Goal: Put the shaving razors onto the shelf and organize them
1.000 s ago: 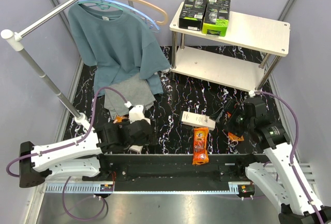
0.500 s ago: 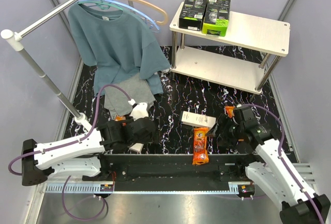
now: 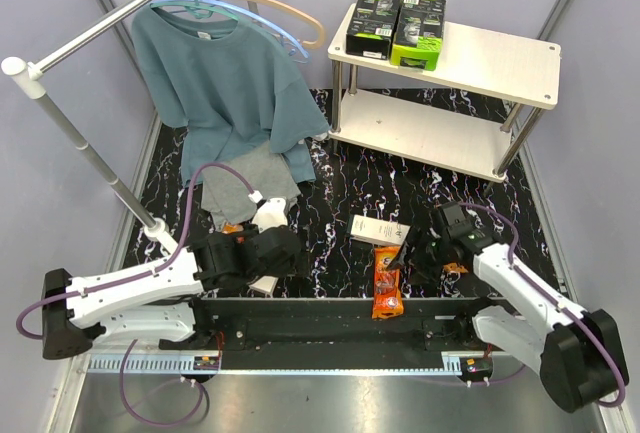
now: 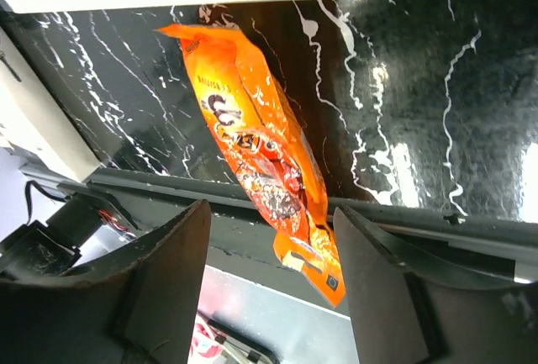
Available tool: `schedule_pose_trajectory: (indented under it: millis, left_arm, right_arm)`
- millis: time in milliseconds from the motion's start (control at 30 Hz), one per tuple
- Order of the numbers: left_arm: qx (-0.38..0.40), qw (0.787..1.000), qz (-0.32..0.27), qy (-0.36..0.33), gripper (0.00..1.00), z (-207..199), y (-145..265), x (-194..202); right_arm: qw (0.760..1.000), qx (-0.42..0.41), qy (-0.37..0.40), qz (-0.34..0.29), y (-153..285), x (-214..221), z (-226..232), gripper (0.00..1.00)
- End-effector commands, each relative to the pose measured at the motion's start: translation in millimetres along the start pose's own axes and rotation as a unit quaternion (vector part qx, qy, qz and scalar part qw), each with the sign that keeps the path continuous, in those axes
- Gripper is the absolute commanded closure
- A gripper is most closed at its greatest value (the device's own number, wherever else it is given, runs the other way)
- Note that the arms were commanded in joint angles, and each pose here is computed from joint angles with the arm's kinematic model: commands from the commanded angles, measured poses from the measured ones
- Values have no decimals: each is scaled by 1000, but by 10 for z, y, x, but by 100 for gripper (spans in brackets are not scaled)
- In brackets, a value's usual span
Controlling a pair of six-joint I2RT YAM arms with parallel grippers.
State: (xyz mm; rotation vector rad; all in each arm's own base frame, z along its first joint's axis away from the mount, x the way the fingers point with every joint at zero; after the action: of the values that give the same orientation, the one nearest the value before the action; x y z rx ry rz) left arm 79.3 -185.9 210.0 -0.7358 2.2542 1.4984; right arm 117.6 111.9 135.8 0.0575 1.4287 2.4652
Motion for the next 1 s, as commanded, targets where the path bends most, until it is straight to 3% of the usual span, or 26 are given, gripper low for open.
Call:
schedule_pose_trajectory:
  millis: [0, 367, 767, 933, 967]
  left_arm:
    - [29, 999, -15, 10, 1, -118, 70, -107]
    - [34, 999, -20, 16, 1, -91, 104, -121]
    - [41, 999, -25, 24, 1, -39, 140, -123]
    - [45, 998, -27, 28, 1, -37, 160, -133]
    - [45, 998, -28, 27, 1, -34, 166, -137]
  right_arm:
    - [1000, -13, 24, 10, -80, -42, 44, 32]
    - [998, 25, 37, 54, -303, -24, -20, 39]
    - [997, 11, 63, 47, -381, -34, -40, 43]
    - [996, 19, 75, 51, -436, -30, -39, 49]
    - [995, 20, 81, 51, -440, -32, -19, 54]
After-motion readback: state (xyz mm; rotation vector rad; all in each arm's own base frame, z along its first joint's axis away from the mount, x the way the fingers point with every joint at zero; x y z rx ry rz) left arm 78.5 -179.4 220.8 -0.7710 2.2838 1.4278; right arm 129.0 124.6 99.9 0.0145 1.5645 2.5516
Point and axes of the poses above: each gripper's point midway between its finger pads, its own y axis back along the fingers, its own z axis along the line the jaws close on, x = y × z, the point moved 9 cm from there along y, back along the fingers, and after that the axes turned 11 degrees about y, right-handed, at the moved point
